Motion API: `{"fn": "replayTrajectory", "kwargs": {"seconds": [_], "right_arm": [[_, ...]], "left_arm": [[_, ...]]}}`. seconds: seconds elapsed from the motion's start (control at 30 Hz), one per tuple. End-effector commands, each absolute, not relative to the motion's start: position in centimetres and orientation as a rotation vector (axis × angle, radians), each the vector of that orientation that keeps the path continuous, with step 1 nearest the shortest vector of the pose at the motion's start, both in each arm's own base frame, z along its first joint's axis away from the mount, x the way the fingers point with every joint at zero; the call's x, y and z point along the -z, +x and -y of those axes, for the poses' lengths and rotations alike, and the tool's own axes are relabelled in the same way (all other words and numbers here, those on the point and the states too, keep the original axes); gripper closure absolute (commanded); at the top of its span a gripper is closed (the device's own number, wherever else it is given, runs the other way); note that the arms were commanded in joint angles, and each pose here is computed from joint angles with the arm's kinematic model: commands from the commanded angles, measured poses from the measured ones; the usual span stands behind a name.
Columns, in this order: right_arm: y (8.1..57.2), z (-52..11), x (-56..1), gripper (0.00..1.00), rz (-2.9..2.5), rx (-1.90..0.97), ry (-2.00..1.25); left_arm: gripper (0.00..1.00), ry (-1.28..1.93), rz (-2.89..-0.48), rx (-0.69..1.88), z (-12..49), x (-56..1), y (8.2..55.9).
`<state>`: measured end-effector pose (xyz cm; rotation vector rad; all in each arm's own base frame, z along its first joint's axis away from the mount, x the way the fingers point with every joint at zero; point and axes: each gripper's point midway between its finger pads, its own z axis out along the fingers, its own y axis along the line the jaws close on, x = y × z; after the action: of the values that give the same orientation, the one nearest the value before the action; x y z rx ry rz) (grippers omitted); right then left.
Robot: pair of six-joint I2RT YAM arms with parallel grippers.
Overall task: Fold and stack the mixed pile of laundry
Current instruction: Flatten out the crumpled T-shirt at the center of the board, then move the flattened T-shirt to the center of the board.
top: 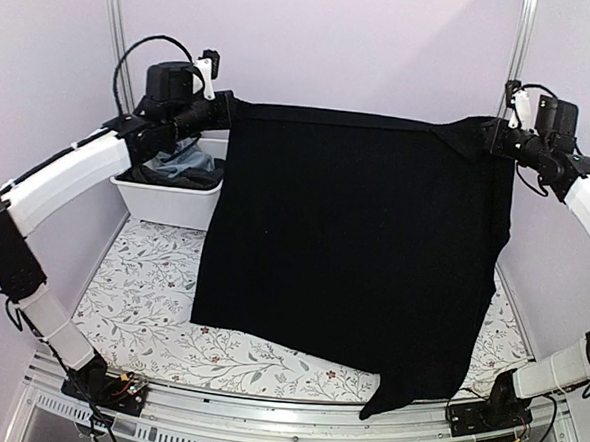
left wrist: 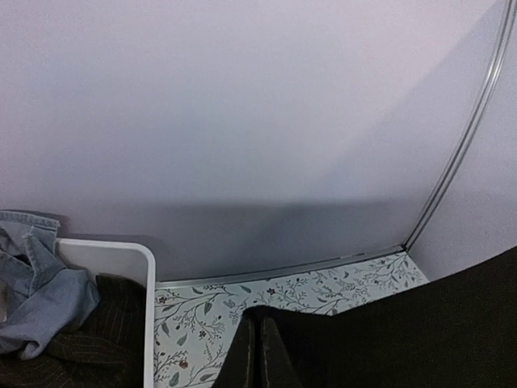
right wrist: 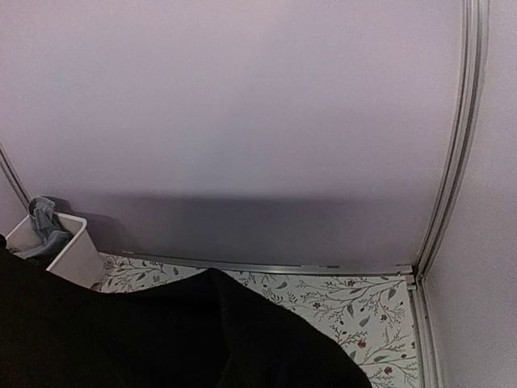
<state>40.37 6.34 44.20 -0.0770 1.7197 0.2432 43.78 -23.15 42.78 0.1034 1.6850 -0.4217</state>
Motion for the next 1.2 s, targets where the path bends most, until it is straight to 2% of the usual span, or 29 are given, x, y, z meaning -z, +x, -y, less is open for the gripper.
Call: {"fn": "replayTrajectory", "kwargs": {"seconds": [0.0, 0.03, 0.07, 0.1, 0.13, 0.17, 0.23, 0.27, 0.33, 0.57, 0.77, 0.9, 1.03, 1.17], "right_arm": [[46.6, -5.7, -42.7, 0.99, -1.645, -0.38, -0.08], [49.5, -5.7, -40.3, 0.9, -1.701, -0.385, -0.073], [51.8, -5.5, -38.3, 0.67, -1.75, -0.379, -0.066], [53.5, -5.1, -37.8, 0.33, -1.769, -0.365, -0.057], [56.1, -4.8, -34.9, 0.06, -1.842, -0.354, -0.033], [57.4, -4.6, -34.4, 0.02, -1.87, -0.352, -0.021], [59.8, -4.9, -31.8, 0.01, -1.934, -0.374, -0.015], [60.1, -4.9, -31.1, 0.01, -1.946, -0.375, -0.009], [60.2, -4.5, -30.4, 0.01, -1.956, -0.361, 0.012], [59.0, -3.4, -25.2, 0.01, -2.091, -0.298, 0.075], [53.0, -6.2, -20.2, 0.01, -2.166, -0.505, 0.032], [48.6, -6.6, -15.8, 0.01, -2.253, -0.553, 0.068], [44.6, -6.5, -11.8, 0.01, -2.326, -0.56, 0.11], [44.3, -6.0, -9.4, 0.01, -2.366, -0.532, 0.152]], "left_arm": [[1.0, 0.054, -1.727, 0.404, 23.1, -37.7, 51.8], [1.0, 0.065, -1.74, 0.407, 23.6, -36.6, 53.6], [0.92, 0.074, -1.817, 0.38, 24.3, -32.8, 56.2], [0.79, 0.07, -1.857, 0.368, 24.5, -31.2, 58.2], [0.68, 0.057, -1.849, 0.367, 24.6, -32.1, 60.0], [0.56, 0.038, -1.891, 0.34, 24.4, -30.5, 61.4], [0.17, 0.028, -1.915, 0.296, 24.3, -29.5, 62.7], [0.06, 0.018, -1.921, 0.273, 24.1, -29.1, 62.9], [0.02, 0.026, -1.923, 0.277, 24.1, -28.9, 62.5], [0.0, 0.144, -1.993, 0.271, 25.3, -26.0, 58.2], [0.02, 0.277, -2.129, 0.255, 27.1, -19.8, 52.4], [0.09, 0.314, -2.264, 0.299, 27.2, -13.7, 48.2], [0.14, 0.364, -2.338, 0.316, 27.7, -10.1, 44.5], [0.18, 0.341, -2.4, 0.278, 26.6, -6.9, 43.3]]}}
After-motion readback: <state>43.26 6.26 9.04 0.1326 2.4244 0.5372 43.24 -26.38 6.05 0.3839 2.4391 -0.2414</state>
